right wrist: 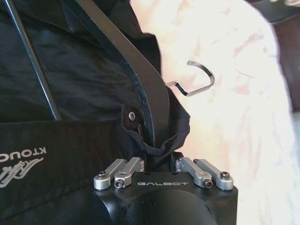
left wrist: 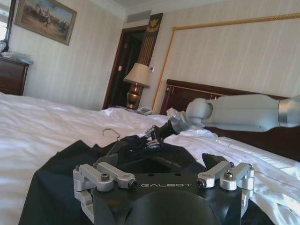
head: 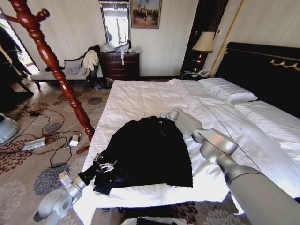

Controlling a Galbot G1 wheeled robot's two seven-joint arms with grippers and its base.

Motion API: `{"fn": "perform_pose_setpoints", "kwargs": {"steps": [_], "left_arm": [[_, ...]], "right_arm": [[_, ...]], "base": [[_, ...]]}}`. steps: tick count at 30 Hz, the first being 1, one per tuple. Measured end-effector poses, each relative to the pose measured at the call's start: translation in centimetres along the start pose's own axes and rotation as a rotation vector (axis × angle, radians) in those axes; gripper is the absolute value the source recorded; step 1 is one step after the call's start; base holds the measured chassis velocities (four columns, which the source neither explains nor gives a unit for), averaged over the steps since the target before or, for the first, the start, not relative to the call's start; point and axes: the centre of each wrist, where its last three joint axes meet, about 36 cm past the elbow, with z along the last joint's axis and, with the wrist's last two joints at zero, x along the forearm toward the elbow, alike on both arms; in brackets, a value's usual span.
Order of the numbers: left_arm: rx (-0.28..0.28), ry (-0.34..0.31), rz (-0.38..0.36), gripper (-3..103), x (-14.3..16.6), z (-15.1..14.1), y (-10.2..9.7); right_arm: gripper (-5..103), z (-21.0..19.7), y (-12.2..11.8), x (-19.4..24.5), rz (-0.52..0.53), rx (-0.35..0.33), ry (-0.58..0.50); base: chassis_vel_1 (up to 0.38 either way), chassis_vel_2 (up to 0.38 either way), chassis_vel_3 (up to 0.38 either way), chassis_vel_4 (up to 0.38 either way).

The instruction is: Pick up the clothes from the bed and hang them on the clothes hanger.

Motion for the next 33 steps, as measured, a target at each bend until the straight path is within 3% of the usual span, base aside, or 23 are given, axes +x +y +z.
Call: {"fn": "perform_pose_setpoints", "kwargs": {"steps": [9, 14, 19, 28, 30, 33], "left_arm": [[-0.029, 0.004, 0.025, 100, -3.3, -2.4, 0.5], [-0.053, 0.065, 0.038, 100, -5.3, -2.9, 1.6], [-0.107, 0.119, 0.015, 100, -7.0, -3.2, 3.2], [-0.213, 0.192, 0.027, 100, -16.4, -3.6, 4.5], [-0.234, 0.209, 0.027, 100, -17.3, -3.5, 4.5], [-0.318, 0.273, 0.029, 100, -19.2, -2.0, 4.6]], "right_arm": [[22, 2.7, 1.8, -0.1, 0.154, -0.066, -0.025], [22, 3.7, 2.5, -0.1, 0.175, -0.081, -0.059], [22, 3.8, 2.8, 0.0, 0.185, -0.111, -0.096], [22, 2.8, 3.3, 0.3, 0.193, -0.228, -0.166], [22, 2.7, 3.3, 0.3, 0.193, -0.241, -0.168], [22, 2.5, 3.4, 0.1, 0.188, -0.253, -0.170]], "base": [[0.000, 0.000, 0.000, 0.000], [0.000, 0.000, 0.000, 0.000], [0.000, 0.000, 0.000, 0.000], [0.000, 0.000, 0.000, 0.000], [0.000, 0.000, 0.000, 0.000], [0.000, 0.000, 0.000, 0.000]]}}
